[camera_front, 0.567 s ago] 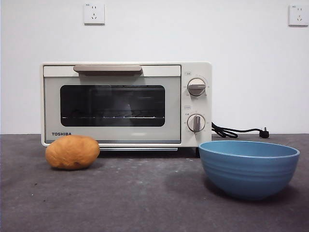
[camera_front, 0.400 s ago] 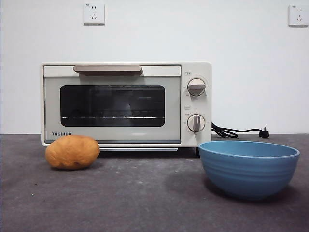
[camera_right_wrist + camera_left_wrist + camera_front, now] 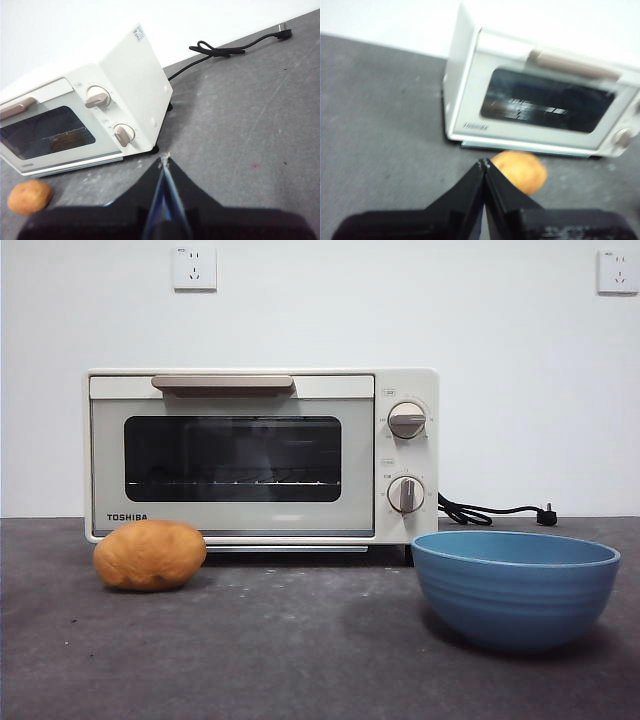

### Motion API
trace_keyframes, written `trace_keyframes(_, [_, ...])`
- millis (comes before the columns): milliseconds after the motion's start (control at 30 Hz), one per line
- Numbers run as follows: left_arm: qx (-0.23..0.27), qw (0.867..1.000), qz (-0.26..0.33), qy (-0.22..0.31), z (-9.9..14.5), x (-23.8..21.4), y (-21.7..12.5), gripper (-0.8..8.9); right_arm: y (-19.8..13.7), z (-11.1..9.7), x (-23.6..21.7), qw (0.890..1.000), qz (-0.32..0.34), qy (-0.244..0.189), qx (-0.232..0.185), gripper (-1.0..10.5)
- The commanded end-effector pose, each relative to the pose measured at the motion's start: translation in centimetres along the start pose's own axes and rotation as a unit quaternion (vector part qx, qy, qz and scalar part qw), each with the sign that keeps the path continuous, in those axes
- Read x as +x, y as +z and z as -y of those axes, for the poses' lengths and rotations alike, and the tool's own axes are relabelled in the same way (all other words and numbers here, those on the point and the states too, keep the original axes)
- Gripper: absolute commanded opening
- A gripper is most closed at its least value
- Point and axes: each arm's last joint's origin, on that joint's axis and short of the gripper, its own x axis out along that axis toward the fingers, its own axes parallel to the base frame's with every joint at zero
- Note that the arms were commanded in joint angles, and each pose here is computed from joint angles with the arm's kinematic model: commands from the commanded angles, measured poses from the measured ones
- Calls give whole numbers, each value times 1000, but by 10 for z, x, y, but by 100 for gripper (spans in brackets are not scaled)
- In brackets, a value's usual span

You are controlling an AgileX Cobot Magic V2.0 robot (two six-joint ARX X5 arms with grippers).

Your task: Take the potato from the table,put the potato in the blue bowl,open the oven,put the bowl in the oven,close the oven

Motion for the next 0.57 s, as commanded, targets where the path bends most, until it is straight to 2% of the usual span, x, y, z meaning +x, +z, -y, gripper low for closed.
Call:
trace_keyframes(33, [-14, 1000, 8, -4, 5, -7, 11, -8, 11, -6, -2, 1000, -19, 3, 7, -12])
trace_keyframes(100, [-12, 1000, 10, -18, 9, -13, 20, -8, 21, -12, -3, 999, -37, 5, 7, -12])
trace_keyframes(267, [-11, 999, -3, -44, 19, -26, 39, -8, 49, -27, -5, 995, -80, 56, -29, -12])
trace_keyframes(467, [6, 995, -48, -84, 30, -32, 65, -8, 80, -45, -7, 982, -137, 106, -70, -12])
trace_keyframes(567, [11, 991, -71, -109, 36, -34, 77, -8, 94, -54, -10, 973, -165, 134, -93, -12])
